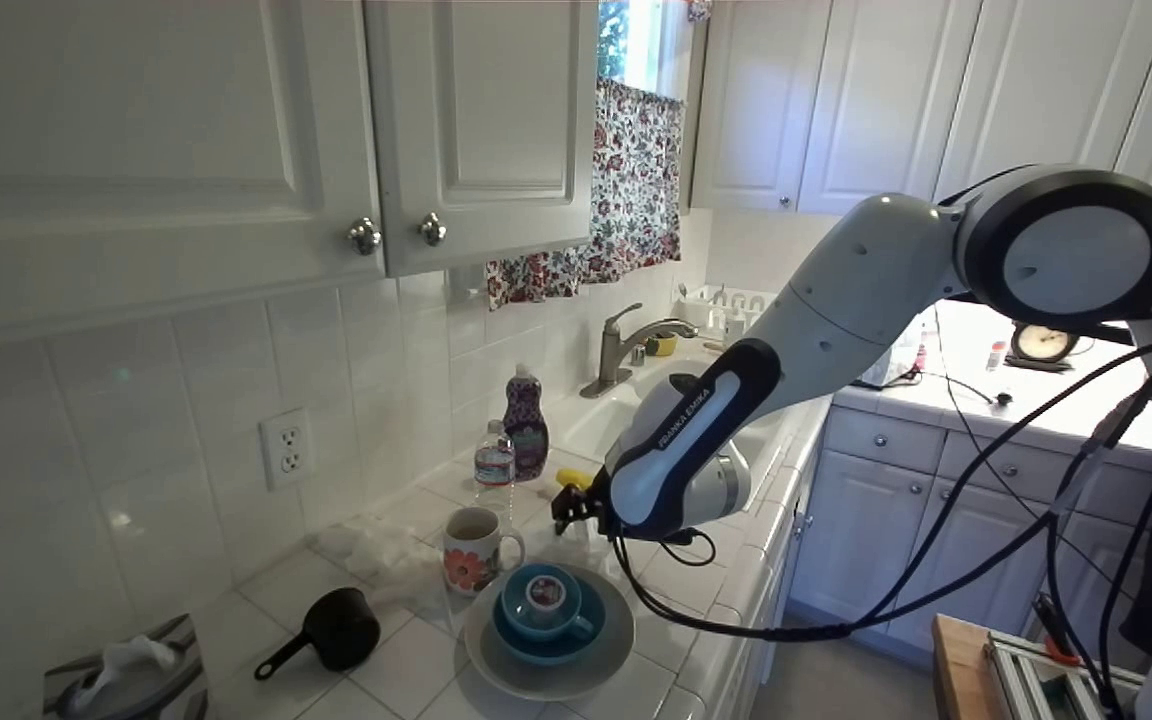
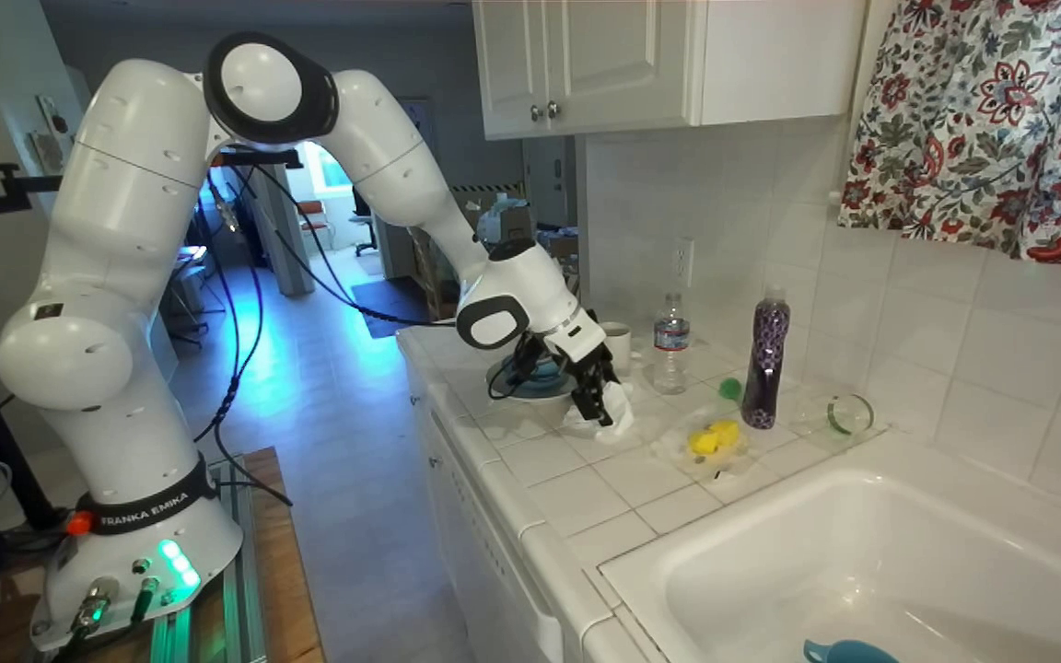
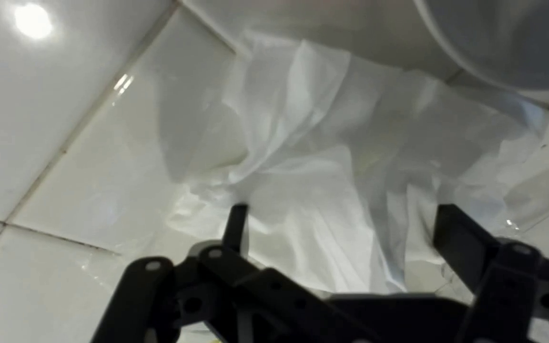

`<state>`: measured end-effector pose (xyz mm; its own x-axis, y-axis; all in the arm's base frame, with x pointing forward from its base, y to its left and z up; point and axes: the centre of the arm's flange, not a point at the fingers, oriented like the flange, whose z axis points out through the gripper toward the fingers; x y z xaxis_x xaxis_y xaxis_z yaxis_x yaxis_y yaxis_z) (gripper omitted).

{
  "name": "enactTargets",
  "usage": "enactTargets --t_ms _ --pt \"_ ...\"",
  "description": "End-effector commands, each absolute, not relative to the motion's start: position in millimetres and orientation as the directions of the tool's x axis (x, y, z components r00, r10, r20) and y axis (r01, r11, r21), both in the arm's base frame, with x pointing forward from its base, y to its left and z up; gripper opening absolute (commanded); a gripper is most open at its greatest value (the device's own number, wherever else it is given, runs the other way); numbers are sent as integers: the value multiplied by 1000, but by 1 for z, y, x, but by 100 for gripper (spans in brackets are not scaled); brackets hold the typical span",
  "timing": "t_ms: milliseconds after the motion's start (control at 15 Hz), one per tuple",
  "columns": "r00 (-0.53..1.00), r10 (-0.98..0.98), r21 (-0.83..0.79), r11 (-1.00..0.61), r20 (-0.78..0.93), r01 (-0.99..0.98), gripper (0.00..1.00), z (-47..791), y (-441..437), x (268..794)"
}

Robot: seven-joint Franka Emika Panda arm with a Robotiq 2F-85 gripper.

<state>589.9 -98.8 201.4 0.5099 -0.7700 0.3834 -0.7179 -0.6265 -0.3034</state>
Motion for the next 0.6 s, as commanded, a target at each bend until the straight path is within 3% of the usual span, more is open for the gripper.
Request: enactTargets --t_ms 0,200,267,333,533 --pt "574 -741 -268 -666 349 -696 100 200 -85 594" --pt "644 -711 -233 -702 281 -673 100 198 -76 598" --pt "657 -705 -219 -709 269 -671 75 197 -75 601" --pt "666 -696 -203 -717 269 -667 72 198 -76 604" --pt "689 -679 -190 -734 254 -653 51 203 -79 609"
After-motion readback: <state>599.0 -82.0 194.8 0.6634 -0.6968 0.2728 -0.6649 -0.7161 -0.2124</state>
